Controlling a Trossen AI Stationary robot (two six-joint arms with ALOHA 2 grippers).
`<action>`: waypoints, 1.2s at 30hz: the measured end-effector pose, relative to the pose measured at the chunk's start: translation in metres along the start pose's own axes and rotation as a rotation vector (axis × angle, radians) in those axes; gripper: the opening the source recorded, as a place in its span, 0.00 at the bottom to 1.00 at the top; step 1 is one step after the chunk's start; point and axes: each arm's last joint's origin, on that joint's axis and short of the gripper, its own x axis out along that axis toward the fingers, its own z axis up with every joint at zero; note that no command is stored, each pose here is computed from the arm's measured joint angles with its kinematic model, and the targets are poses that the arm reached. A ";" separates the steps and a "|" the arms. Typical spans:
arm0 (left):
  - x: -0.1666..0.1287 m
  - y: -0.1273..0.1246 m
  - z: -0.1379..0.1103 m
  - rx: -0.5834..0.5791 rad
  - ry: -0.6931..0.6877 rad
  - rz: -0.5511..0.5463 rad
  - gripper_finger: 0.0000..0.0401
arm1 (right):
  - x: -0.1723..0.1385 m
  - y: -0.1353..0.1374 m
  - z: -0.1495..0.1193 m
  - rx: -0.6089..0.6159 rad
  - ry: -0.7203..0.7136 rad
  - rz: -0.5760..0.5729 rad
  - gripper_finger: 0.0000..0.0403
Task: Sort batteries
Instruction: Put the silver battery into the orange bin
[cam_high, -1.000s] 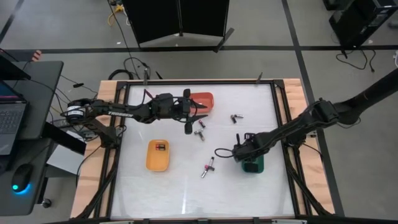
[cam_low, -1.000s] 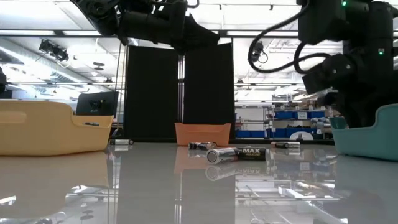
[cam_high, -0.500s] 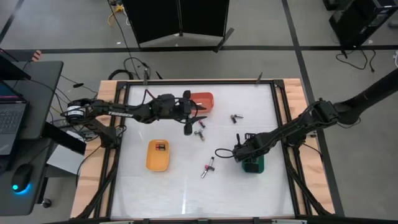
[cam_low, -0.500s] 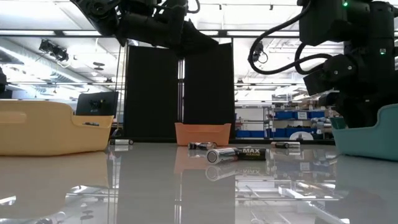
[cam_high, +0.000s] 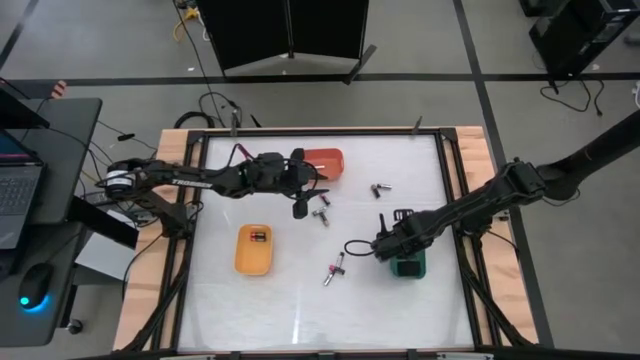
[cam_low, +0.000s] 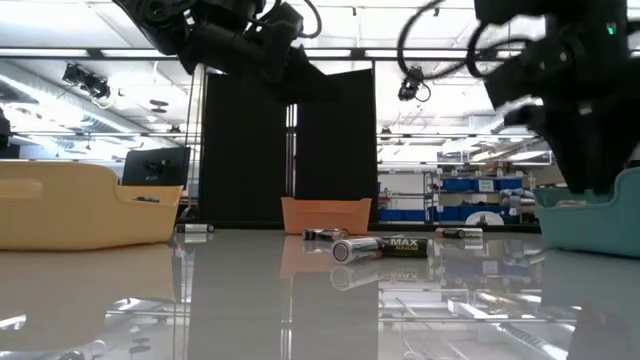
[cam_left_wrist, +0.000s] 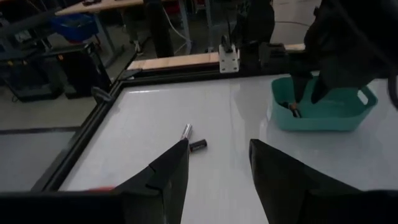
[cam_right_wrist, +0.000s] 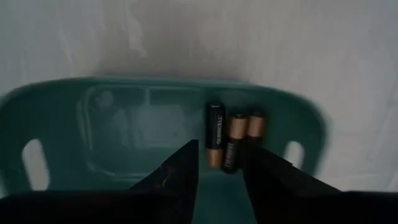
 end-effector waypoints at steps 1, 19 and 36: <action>0.000 0.000 0.000 0.004 -0.003 0.000 0.43 | -0.004 0.000 0.002 -0.014 -0.008 -0.007 0.31; -0.027 -0.014 -0.067 -0.045 -0.190 0.033 0.02 | -0.019 -0.045 0.072 -0.327 -0.507 0.088 0.02; -0.028 -0.008 -0.068 -0.037 -0.182 0.068 0.06 | 0.038 -0.038 0.111 -0.596 -0.545 0.255 0.40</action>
